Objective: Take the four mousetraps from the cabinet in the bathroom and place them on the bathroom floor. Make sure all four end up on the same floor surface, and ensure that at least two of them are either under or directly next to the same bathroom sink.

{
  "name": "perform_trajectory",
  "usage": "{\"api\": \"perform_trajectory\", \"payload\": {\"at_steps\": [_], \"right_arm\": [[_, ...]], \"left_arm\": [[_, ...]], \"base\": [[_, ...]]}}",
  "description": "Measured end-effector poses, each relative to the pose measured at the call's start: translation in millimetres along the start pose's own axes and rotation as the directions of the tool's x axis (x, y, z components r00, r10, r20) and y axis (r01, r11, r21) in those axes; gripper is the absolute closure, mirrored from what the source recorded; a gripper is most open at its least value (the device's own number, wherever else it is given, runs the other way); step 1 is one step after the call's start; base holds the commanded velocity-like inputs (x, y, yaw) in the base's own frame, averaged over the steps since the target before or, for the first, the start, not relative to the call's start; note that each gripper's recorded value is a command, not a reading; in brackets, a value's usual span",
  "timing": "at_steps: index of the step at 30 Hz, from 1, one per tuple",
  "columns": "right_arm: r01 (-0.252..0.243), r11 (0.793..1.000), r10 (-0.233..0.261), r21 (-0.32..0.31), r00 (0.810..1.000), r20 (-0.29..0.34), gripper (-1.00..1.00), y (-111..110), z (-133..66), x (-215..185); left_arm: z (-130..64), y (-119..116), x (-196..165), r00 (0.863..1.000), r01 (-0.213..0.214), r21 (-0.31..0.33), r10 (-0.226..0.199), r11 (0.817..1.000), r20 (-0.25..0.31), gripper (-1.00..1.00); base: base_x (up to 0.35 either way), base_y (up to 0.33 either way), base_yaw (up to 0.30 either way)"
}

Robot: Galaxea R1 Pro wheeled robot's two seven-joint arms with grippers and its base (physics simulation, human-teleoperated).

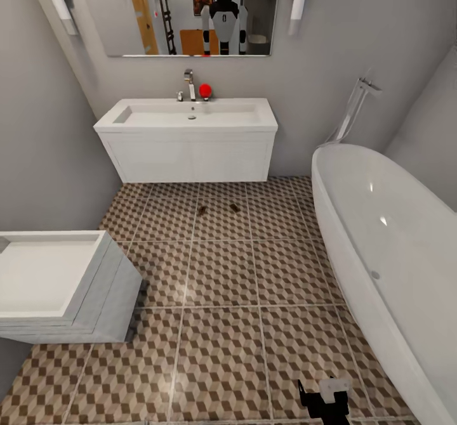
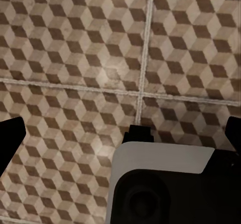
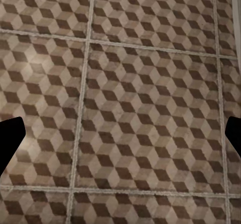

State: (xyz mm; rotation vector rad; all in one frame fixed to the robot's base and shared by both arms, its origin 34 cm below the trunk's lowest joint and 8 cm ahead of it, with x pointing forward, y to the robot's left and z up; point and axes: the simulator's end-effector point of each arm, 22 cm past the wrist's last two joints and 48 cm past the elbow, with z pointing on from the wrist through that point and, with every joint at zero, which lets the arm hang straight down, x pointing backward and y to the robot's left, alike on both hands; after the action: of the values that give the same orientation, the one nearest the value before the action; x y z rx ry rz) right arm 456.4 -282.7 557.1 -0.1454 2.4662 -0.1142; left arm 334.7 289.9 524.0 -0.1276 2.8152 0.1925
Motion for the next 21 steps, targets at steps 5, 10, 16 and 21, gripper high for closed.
{"api": "perform_trajectory", "payload": {"at_steps": [5,10,16,21], "right_arm": [[0.000,1.000,0.000,0.001,1.000,0.008,-1.00,-1,-0.2,-4],[-0.001,1.000,0.001,0.002,1.000,0.016,-1.00,-1,-0.3,-8],[-0.001,1.000,0.001,0.003,1.000,0.025,-1.00,-2,-0.6,-12],[-0.002,1.000,0.001,0.004,0.999,0.033,-1.00,-2,-0.8,-16]], "left_arm": [[-0.7,-1,-3,1.000,0.001,0.001,-0.001,1.000,0.007,-1.00],[-1.2,-1,-6,1.000,0.003,0.001,-0.003,1.000,0.014,-1.00],[-1.9,-1,-11,1.000,0.004,0.002,-0.004,1.000,0.023,-1.00],[-2.5,-1,-14,1.000,0.005,0.003,-0.005,1.000,0.031,-1.00]], "base": [[0.000,0.000,0.000],[0.000,0.000,0.000],[0.000,0.000,0.000],[0.000,0.000,0.000]]}}
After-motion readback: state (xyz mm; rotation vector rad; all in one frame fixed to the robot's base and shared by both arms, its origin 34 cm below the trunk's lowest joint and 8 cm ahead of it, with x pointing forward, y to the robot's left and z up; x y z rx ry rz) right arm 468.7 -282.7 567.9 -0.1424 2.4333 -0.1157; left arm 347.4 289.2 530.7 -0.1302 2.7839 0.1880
